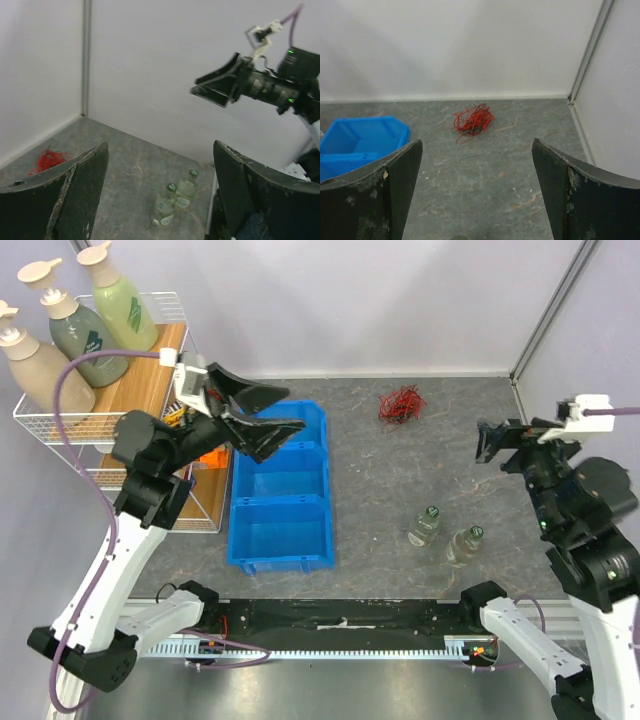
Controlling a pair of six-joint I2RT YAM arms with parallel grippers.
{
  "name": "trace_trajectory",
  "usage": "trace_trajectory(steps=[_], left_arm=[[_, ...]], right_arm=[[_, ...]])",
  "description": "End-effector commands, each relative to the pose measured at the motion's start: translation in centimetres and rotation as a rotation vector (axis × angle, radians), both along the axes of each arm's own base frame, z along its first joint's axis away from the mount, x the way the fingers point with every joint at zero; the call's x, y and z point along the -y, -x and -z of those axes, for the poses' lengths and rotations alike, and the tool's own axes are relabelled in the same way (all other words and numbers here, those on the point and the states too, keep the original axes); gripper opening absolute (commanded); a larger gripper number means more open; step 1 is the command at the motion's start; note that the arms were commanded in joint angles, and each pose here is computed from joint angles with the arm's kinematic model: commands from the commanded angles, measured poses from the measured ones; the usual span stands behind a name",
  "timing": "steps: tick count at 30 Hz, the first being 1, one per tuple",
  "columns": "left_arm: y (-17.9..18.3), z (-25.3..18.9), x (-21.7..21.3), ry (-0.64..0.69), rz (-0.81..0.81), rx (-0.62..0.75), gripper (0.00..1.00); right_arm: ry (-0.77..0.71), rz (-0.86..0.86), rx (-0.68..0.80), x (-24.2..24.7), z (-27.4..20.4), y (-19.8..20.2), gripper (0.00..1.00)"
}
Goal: Untangle the cables
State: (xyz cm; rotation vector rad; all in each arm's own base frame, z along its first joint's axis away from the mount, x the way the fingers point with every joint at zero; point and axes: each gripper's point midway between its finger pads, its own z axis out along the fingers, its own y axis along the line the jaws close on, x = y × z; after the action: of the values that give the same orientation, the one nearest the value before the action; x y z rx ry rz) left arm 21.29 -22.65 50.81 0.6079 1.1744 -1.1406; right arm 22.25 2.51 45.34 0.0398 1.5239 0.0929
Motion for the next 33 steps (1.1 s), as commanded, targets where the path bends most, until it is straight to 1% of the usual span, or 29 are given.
trace_trajectory(steps=[1, 2, 4, 5, 7, 11, 14, 15, 18, 20, 23, 25, 28, 30, 33], left_arm=[[0.2, 2.0, 3.8, -0.073, 0.083, -0.077, 0.90], [0.2, 2.3, 4.6, -0.090, 0.081, -0.075, 0.89], [-0.2, 4.0, 5.5, -0.145, 0.061, -0.114, 0.89], [-0.3, 4.5, 5.9, -0.163, 0.053, -0.119, 0.89], [-1.0, 5.8, 6.6, -0.201, 0.031, -0.145, 0.89], [-2.6, 8.2, 7.2, -0.282, -0.013, -0.184, 0.89], [-3.7, 9.8, 7.6, -0.328, -0.047, -0.205, 0.89], [-3.8, 10.5, 8.0, -0.344, -0.048, -0.218, 0.89], [-3.5, 11.2, 8.8, -0.365, -0.026, -0.222, 0.88], [-3.2, 11.4, 9.1, -0.372, -0.018, -0.216, 0.88], [-3.0, 11.5, 9.3, -0.372, -0.011, -0.223, 0.88], [-2.8, 11.6, 9.6, -0.375, 0.005, -0.227, 0.88], [-2.7, 11.9, 9.9, -0.376, 0.020, -0.241, 0.88], [-2.5, 12.0, 10.1, -0.376, 0.035, -0.248, 0.88], [-2.4, 12.0, 10.3, -0.373, 0.052, -0.260, 0.88]], right_arm=[[-0.005, -0.069, -0.149, -3.0, 5.1, -4.4, 0.98], [-0.009, -0.091, -0.189, -3.9, 6.6, -5.6, 0.98], [-0.027, -0.115, -0.248, -5.3, 8.8, -7.5, 0.98], [-0.045, -0.110, -0.303, -5.9, 10.6, -9.0, 0.98], [-0.062, -0.095, -0.393, -7.1, 13.6, -12.0, 0.98], [-0.110, -0.019, -0.494, -8.3, 18.1, -18.1, 0.98], [-0.207, 0.026, -0.533, -8.2, 20.9, -23.1, 0.98], [-0.257, 0.059, -0.544, -7.6, 21.7, -24.7, 0.98], [-0.324, 0.154, -0.606, -5.7, 25.8, -28.7, 0.98], [-0.347, 0.184, -0.621, -5.2, 27.7, -30.5, 0.98], [-0.350, 0.212, -0.580, -4.7, 29.2, -33.1, 0.98], [-0.368, 0.211, -0.599, -4.7, 31.2, -34.6, 0.98], [-0.415, 0.187, -0.631, -5.4, 32.6, -35.8, 0.97], [-0.433, 0.184, -0.640, -5.8, 33.6, -36.1, 0.93], [-0.450, 0.192, -0.671, -6.0, 35.0, -36.2, 0.81]])
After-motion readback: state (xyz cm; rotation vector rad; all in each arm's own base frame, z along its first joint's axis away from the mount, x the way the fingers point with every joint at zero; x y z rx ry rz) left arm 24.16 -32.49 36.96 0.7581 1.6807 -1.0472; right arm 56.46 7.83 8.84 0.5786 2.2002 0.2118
